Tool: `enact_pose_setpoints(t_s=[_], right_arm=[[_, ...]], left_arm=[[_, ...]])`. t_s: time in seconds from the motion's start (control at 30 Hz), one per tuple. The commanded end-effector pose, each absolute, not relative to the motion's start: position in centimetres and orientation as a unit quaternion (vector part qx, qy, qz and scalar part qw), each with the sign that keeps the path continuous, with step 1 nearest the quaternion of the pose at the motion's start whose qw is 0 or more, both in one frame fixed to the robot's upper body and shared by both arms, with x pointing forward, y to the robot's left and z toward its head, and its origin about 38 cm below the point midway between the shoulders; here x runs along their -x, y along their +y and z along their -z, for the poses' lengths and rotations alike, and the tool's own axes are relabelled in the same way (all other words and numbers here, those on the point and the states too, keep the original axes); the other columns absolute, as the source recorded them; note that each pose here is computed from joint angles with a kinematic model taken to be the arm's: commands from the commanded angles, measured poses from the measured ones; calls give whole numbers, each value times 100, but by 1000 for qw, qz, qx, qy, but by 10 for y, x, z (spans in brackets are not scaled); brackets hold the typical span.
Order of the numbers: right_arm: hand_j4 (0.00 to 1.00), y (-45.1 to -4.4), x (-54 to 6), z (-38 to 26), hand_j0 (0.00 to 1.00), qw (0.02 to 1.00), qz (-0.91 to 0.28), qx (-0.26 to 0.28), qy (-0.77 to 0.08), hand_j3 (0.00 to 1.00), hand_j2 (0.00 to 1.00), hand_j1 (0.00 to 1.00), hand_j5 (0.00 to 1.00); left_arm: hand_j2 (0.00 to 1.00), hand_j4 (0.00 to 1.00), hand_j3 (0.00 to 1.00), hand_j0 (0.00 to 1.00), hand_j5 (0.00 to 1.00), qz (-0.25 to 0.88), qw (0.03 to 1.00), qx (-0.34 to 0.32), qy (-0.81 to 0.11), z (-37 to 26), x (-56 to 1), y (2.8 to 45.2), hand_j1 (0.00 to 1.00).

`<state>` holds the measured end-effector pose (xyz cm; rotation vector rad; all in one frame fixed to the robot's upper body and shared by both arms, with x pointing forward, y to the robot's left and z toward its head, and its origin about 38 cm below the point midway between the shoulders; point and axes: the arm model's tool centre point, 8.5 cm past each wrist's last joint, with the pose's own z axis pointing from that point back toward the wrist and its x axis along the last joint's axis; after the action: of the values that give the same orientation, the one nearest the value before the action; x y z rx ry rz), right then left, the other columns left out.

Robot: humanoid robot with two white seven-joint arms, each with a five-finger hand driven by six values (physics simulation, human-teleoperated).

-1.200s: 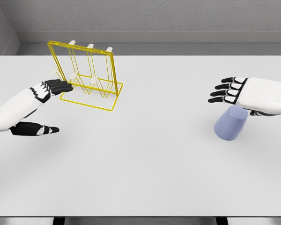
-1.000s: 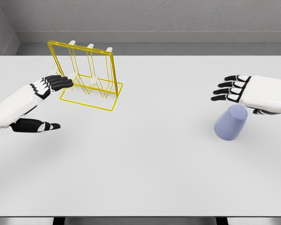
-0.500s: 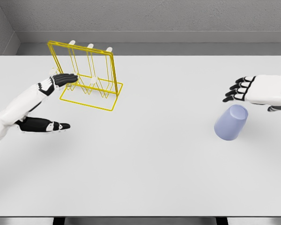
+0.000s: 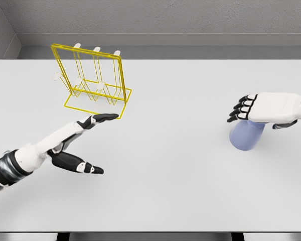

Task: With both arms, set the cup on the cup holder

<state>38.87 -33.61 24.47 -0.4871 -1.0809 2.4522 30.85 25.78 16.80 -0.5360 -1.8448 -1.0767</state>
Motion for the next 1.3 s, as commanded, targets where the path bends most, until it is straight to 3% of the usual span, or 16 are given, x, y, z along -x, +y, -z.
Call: enact_pose_setpoints(t_s=[0.0,0.3,0.97,1.27], right_arm=[[97,-334,-387,-243,97,205,-882,172,-387,97,97,97,97],[97,-333,-384,-235,97,202,-888,166,-378,97,97,97,97],[65,-335,-387,-231,65,193,-896,180,-357,65,65,65,65],[63,-338,-387,-240,63,190,-894,191,-357,63,63,63,63]], left_arm=[[100,100,100,100,100,423,478,240,-731,-160,-308,252,100],[100,100,100,100,100,361,567,280,-686,-150,-329,229,100],[100,100,100,100,100,335,608,305,-651,-132,-333,204,100],[100,100,100,100,100,332,612,305,-650,-128,-333,203,100]])
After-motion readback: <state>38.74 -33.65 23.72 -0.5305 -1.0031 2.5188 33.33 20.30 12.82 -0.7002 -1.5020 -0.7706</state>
